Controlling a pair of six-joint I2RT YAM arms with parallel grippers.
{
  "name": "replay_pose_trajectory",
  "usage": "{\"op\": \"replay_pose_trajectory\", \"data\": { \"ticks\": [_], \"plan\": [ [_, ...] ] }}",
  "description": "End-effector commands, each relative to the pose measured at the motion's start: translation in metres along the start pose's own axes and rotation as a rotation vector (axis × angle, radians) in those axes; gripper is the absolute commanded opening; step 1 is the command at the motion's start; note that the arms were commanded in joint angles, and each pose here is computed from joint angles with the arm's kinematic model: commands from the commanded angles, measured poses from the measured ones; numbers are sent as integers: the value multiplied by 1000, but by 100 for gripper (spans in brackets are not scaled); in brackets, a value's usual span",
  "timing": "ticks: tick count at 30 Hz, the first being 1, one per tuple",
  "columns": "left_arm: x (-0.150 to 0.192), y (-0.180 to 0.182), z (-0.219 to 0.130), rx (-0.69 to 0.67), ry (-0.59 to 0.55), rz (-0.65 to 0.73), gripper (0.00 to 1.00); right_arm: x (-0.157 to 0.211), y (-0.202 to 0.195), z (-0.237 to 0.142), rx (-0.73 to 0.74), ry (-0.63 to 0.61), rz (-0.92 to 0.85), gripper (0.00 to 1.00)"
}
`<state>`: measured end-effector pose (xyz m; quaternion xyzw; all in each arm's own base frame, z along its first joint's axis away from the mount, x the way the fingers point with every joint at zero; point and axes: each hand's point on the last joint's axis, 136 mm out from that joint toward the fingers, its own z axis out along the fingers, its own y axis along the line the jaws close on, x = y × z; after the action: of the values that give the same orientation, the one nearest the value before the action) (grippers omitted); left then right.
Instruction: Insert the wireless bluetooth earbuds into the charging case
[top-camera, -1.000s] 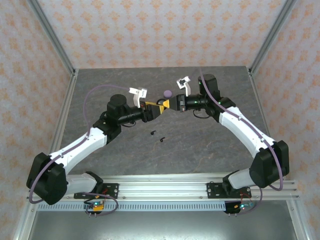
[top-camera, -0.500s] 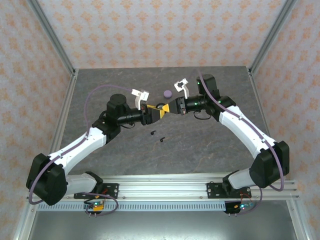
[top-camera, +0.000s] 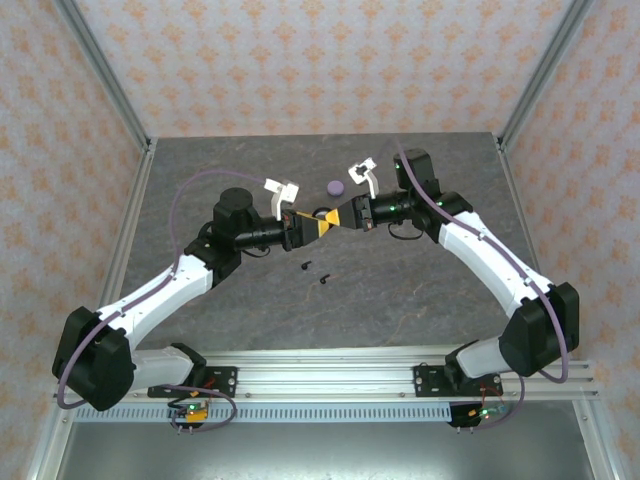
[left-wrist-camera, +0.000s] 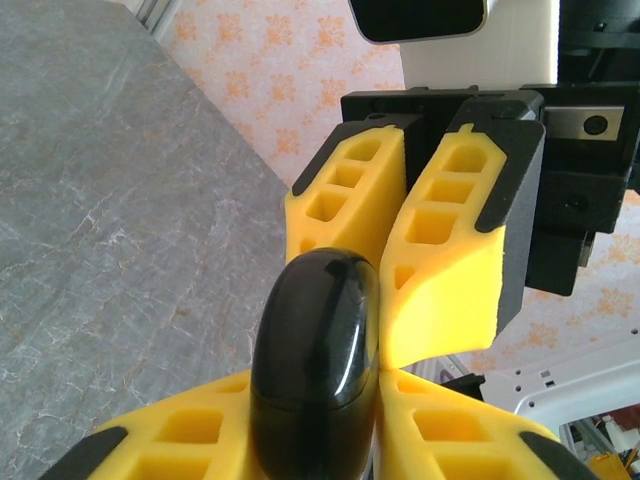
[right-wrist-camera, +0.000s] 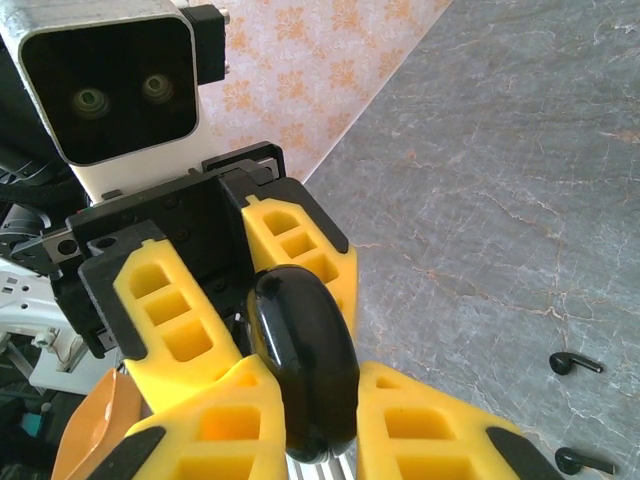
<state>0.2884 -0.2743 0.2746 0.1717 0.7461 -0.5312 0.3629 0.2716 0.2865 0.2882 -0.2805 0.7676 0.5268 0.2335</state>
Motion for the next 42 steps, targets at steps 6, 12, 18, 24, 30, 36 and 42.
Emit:
{"op": "replay_pose_trajectory", "data": {
  "ticks": [6, 12, 18, 24, 30, 36, 42],
  "plan": [
    [-27, -11, -5, 10, -89, 65, 14, 2, 26, -6, -52, 17, -61, 17],
    [-30, -15, -6, 17, -98, 70, 24, 9, 29, -5, -64, 43, -66, 16],
    [-32, -16, -6, 20, -101, 73, 26, 17, 31, -4, -77, 69, -69, 15],
    [-26, -13, -3, -4, -71, 108, 15, 19, 30, -4, -64, 74, -69, 21],
    [-17, -7, 0, -38, -53, 185, 16, 13, 22, -11, 43, 28, -64, 45],
    [-18, -1, 0, -47, -135, 307, 16, 7, 10, -20, 168, -23, -55, 56],
    [-14, -6, 4, -27, -121, 402, 15, 5, 0, -21, 223, -25, -38, 58]
  ]
}}
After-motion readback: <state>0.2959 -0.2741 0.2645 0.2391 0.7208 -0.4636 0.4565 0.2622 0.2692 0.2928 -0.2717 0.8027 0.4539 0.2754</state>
